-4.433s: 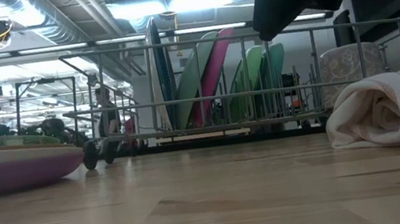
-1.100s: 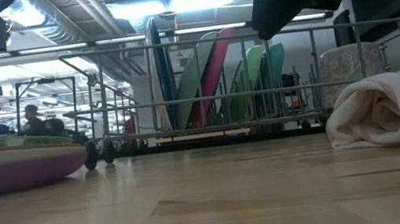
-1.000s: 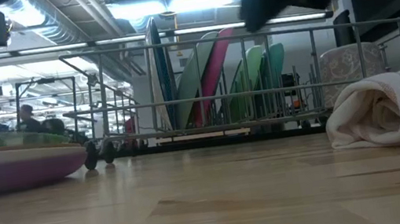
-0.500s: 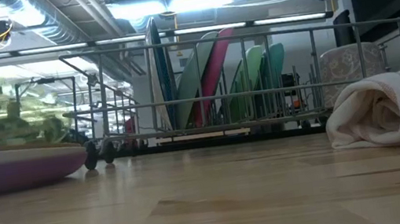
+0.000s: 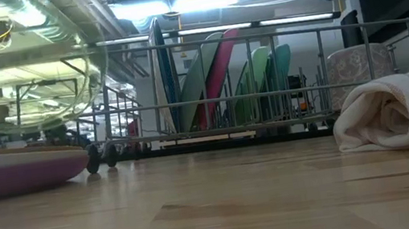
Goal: Sort dishes
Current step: Put the green transparent plate in the dish rack
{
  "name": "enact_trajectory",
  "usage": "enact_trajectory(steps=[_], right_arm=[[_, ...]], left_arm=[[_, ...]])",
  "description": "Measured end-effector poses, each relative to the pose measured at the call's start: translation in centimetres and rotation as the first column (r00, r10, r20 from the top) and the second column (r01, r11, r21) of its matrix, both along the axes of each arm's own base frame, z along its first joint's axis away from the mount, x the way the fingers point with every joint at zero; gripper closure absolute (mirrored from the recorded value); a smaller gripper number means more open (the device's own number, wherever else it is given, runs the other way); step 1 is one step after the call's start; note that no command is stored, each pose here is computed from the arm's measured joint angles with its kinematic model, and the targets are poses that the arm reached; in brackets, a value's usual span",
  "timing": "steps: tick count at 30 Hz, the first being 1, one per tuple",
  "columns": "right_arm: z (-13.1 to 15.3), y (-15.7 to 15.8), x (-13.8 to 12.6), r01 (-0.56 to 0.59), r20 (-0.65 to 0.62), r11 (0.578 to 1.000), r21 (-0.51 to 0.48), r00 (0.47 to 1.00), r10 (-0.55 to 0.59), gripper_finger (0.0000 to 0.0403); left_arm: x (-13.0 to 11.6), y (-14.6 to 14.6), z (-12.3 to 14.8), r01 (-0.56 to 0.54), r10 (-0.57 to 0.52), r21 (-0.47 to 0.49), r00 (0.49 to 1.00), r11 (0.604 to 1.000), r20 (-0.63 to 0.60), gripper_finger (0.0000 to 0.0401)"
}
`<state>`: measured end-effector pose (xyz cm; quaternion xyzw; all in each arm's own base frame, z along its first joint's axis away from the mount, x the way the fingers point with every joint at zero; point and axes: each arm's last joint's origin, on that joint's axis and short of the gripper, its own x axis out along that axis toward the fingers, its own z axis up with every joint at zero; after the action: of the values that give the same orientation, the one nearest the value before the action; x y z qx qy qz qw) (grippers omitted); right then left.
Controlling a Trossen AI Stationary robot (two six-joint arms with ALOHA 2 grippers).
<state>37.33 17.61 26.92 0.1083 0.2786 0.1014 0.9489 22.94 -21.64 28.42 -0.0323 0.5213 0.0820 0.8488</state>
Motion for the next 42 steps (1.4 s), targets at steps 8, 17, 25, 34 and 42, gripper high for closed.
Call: enact_trajectory(steps=[8, 17, 25, 34, 42], right_arm=[[0.2, -2.0, 1.0, -0.062, -0.006, 0.995, 0.074, 0.998, 0.063, 0.0329], [0.3, -3.3, 1.5, -0.192, -0.028, 0.964, 0.182, 0.979, 0.200, 0.0327], [0.4, -3.2, 1.5, -0.137, -0.047, 0.954, 0.265, 0.987, 0.155, 0.0255], [0.2, -3.4, 2.0, -0.120, -0.020, 0.959, 0.258, 0.991, 0.130, 0.0202], [-1.3, -3.0, 2.5, -0.252, -0.017, 0.951, 0.181, 0.966, 0.259, 0.0215]], left_arm=[[1.0, -0.9, 1.2, 0.125, -0.122, -0.026, 0.987, 0.992, 0.107, 0.0400], [1.2, -1.1, 1.3, 0.133, -0.127, -0.040, 0.983, 0.990, 0.131, 0.0401], [1.2, -1.1, 1.3, 0.138, -0.133, -0.036, 0.983, 0.990, 0.131, 0.0401], [1.4, -1.3, 1.4, 0.154, -0.146, -0.044, 0.977, 0.987, 0.153, 0.0400], [1.6, -1.6, 1.6, 0.200, -0.189, -0.041, 0.964, 0.979, 0.188, 0.0401]])
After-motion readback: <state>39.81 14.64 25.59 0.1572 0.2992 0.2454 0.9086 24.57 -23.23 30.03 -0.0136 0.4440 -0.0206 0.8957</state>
